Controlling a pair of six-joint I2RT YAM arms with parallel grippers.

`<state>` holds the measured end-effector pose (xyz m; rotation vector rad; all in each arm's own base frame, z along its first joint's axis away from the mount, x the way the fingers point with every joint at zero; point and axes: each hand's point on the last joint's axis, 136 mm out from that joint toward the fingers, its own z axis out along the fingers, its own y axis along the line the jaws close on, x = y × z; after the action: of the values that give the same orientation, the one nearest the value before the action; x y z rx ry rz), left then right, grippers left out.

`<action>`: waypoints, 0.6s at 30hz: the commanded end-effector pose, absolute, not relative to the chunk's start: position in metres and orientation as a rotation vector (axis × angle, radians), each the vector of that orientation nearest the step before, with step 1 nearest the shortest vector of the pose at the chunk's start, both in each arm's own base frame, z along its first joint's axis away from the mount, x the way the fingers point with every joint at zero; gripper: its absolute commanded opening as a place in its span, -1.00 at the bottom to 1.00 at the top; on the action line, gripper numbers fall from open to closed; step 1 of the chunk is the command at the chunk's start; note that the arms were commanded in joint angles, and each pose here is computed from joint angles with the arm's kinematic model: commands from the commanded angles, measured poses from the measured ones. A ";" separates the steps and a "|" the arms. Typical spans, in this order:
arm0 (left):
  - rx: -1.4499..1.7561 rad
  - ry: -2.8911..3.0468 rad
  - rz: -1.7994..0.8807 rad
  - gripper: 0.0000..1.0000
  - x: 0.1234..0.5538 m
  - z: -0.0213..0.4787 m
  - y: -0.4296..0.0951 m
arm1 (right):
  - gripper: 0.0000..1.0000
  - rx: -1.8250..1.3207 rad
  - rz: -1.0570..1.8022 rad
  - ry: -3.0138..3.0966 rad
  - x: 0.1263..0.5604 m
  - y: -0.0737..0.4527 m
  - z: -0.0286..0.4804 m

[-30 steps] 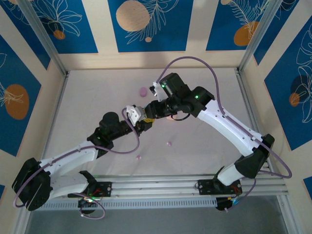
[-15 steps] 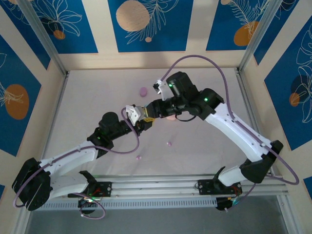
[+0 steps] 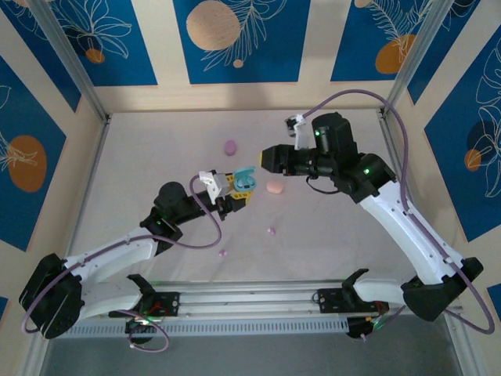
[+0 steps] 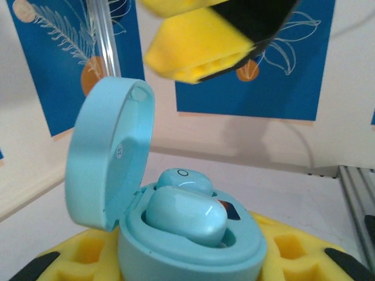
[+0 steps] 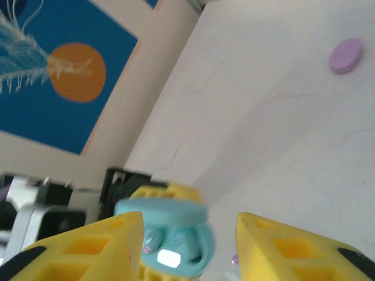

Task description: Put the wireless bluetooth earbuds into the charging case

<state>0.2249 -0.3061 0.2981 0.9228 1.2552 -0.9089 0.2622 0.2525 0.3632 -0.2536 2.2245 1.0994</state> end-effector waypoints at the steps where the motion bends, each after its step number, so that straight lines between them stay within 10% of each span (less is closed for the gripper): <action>1: 0.958 1.157 -1.019 -0.52 0.205 0.320 -0.313 | -0.01 -0.227 1.256 2.216 0.266 0.259 0.373; 18: 0.890 1.109 -1.086 -0.48 0.208 0.344 -0.315 | 0.07 -0.510 1.541 2.338 0.229 0.291 0.349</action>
<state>0.2115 -0.3133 0.3144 0.9102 1.1992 -1.0687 0.2563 0.2900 0.3462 -0.3953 2.3444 1.4473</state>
